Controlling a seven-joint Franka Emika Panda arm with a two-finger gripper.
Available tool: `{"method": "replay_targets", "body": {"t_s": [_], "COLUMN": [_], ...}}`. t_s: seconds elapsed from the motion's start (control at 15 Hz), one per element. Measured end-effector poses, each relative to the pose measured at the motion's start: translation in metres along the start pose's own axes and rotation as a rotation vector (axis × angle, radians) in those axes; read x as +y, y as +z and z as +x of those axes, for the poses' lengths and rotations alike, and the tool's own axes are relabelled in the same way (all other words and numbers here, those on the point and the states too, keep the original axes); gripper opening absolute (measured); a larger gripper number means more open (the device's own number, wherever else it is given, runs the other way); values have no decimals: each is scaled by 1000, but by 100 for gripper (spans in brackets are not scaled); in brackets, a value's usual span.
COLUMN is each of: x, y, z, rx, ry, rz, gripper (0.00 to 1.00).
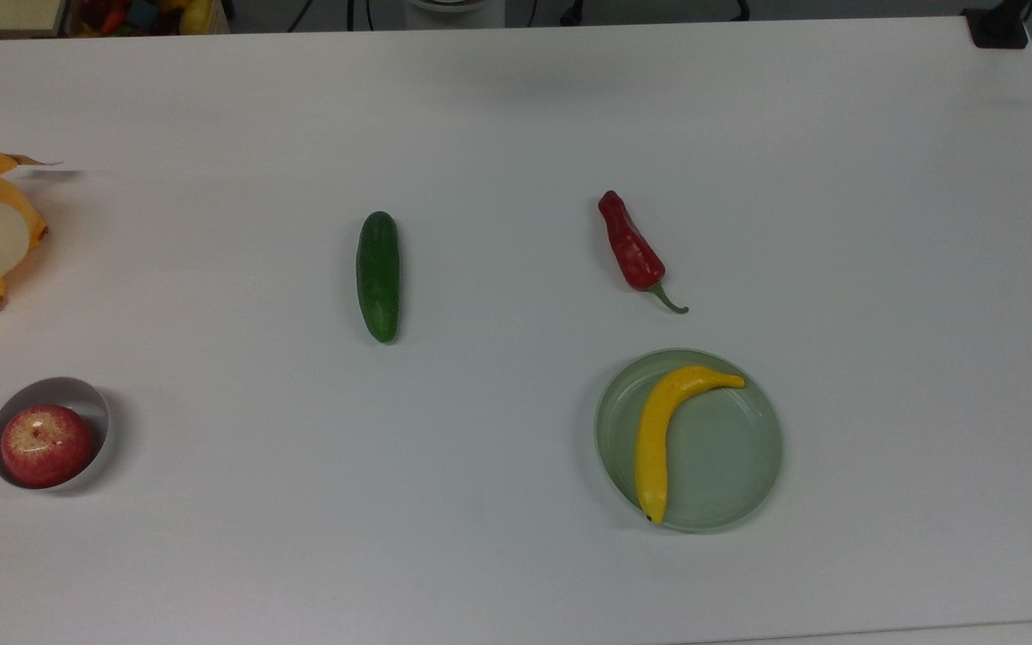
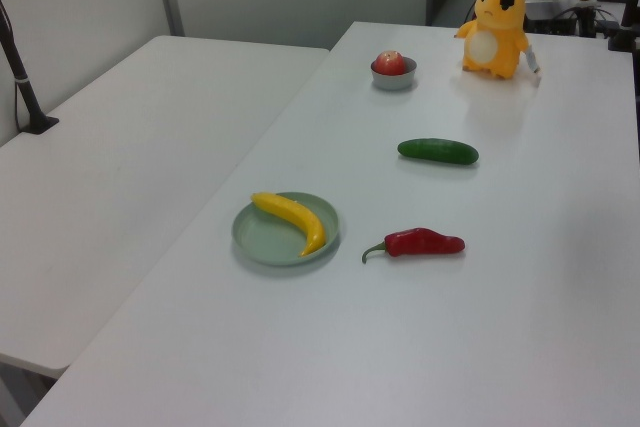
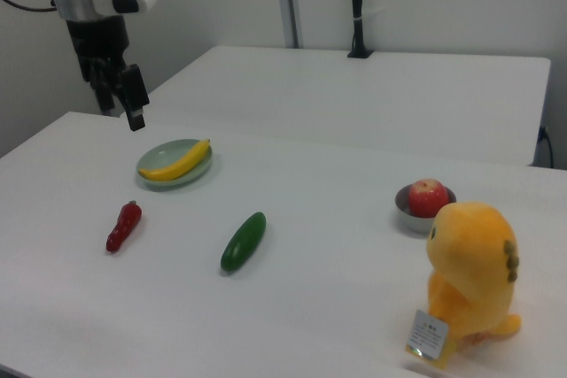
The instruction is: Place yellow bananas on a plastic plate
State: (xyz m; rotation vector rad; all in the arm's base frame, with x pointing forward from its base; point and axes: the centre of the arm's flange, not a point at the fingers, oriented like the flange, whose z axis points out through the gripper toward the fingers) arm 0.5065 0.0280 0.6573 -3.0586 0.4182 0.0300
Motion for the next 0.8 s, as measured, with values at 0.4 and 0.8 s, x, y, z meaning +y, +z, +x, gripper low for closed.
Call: {"method": "replay_targets", "body": {"t_s": [0.4,0.8], "x": [-5,-13], "y": [6,28], "z": [15,49], "rx": [63,138], "ry": [-221,-350], "rz": [13,20], "gripper": [100,100]}}
